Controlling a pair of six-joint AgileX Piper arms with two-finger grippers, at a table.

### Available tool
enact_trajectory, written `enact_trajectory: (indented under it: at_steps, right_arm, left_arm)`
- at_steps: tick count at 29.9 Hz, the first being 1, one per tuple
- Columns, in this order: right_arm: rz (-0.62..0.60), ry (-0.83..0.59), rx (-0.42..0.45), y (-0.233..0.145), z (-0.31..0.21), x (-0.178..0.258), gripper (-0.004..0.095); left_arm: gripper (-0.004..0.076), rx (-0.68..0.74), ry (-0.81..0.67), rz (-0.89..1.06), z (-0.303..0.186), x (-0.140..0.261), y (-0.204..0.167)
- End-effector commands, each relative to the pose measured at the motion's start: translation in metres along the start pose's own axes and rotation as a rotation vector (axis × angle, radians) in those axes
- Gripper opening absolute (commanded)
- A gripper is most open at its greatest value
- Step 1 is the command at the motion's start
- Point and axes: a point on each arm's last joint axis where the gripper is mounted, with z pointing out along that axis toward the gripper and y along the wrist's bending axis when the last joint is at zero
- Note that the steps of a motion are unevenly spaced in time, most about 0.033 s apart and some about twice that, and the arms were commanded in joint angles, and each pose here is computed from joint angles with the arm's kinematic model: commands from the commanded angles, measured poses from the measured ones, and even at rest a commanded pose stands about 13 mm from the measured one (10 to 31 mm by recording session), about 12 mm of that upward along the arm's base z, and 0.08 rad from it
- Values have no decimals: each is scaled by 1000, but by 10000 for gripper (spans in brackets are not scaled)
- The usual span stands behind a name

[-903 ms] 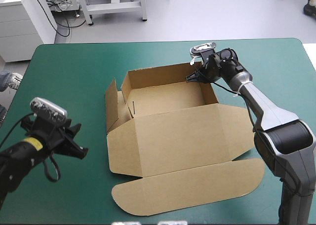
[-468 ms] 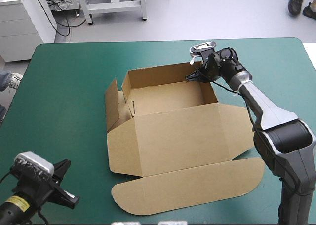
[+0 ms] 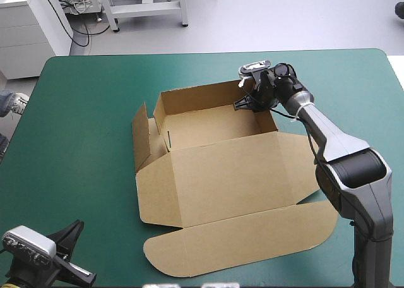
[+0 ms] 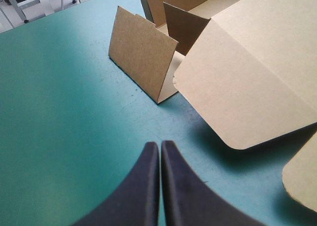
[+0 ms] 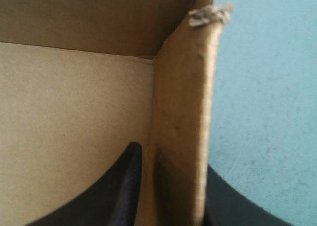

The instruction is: Fold the box

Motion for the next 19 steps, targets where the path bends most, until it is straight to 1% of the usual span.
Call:
enact_trajectory:
  at_steps: [1,4,7,8,12,15,19]
  right_arm:
    - [14,-176,4,-3,-57,-28,287]
    - [-5,-156,51,-9,-76,-34,302]
    - [-29,-106,116,-16,-99,-35,364]
    - [-30,-133,126,-18,-108,-39,393]
    - [-22,-208,89,-17,-142,-41,471]
    - [-23,-254,69,-17,-167,-39,478]
    - [-13,-333,12,-14,-208,-33,480]
  left_arm:
    - [-8,-19,-71,-11,-2,-11,3]
    - [-8,-30,-67,-1,-2,-11,4]
    - [-8,-38,-67,5,-2,-11,5]
    - [-8,-38,-67,5,-2,-11,5]
    - [-8,-40,-71,5,-3,-11,5]
    - [-8,-38,-71,4,-3,-11,4]
    - [-8,-38,-71,4,-3,-11,4]
